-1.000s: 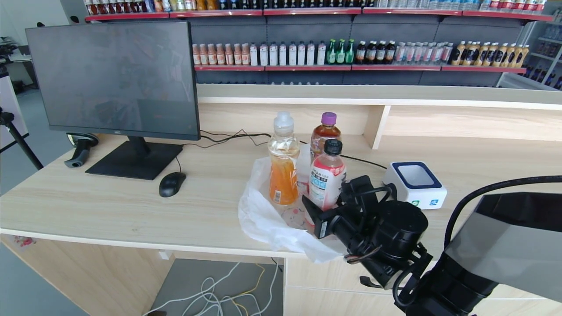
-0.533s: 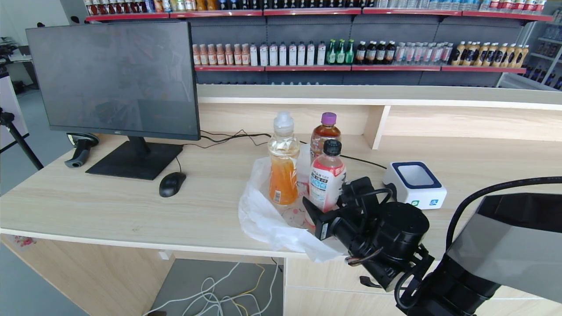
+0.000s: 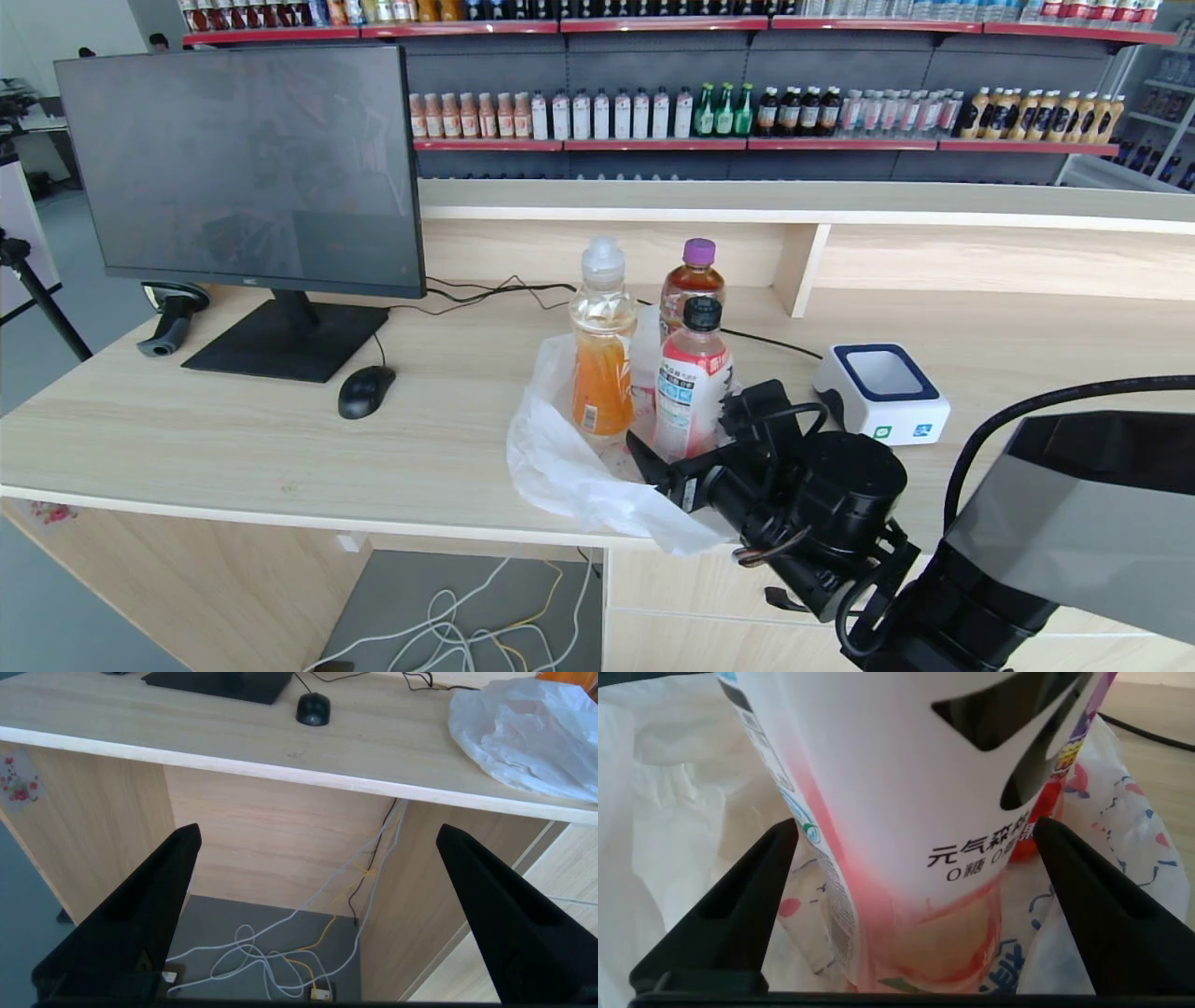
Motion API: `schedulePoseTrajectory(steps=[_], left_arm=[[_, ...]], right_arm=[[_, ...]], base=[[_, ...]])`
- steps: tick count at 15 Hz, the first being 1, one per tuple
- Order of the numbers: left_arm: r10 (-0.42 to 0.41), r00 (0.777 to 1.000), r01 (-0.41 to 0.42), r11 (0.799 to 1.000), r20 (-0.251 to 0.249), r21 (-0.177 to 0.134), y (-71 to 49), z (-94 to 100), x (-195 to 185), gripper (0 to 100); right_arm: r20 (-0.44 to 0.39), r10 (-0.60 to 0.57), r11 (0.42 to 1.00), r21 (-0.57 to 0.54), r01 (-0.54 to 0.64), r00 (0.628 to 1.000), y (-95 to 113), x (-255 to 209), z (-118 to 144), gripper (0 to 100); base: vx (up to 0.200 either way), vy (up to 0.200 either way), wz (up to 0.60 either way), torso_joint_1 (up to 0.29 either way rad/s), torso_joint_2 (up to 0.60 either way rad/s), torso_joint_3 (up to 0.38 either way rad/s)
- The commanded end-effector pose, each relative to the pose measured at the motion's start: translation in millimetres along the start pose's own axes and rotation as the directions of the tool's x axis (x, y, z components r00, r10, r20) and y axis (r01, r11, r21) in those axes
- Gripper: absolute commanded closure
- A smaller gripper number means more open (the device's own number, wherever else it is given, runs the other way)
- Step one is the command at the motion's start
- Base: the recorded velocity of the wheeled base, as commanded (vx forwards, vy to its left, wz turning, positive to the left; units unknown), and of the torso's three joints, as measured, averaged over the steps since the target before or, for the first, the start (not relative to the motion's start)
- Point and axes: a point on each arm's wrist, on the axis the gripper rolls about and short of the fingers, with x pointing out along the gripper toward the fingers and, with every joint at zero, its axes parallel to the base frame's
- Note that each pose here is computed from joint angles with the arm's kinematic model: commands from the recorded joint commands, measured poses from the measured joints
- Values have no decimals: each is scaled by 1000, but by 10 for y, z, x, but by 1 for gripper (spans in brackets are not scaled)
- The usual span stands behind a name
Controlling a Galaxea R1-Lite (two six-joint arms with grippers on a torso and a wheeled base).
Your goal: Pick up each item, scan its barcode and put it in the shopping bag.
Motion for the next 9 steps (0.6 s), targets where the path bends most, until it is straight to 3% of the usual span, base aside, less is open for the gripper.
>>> schedulePoseTrajectory(steps=[1,9], left_arm=[[1,1000,-1,1000,0,0,0,0,0,0],[0,1000,0,1000,0,0,0,0,0,0]], right_arm=[[3,1,1000,0,-1,1000,0,-1,4,0],[65,20,1000,15,-21,998,42,-116,253,0]], base=[[0,0,0,0,0,0],[0,0,0,0,0,0]])
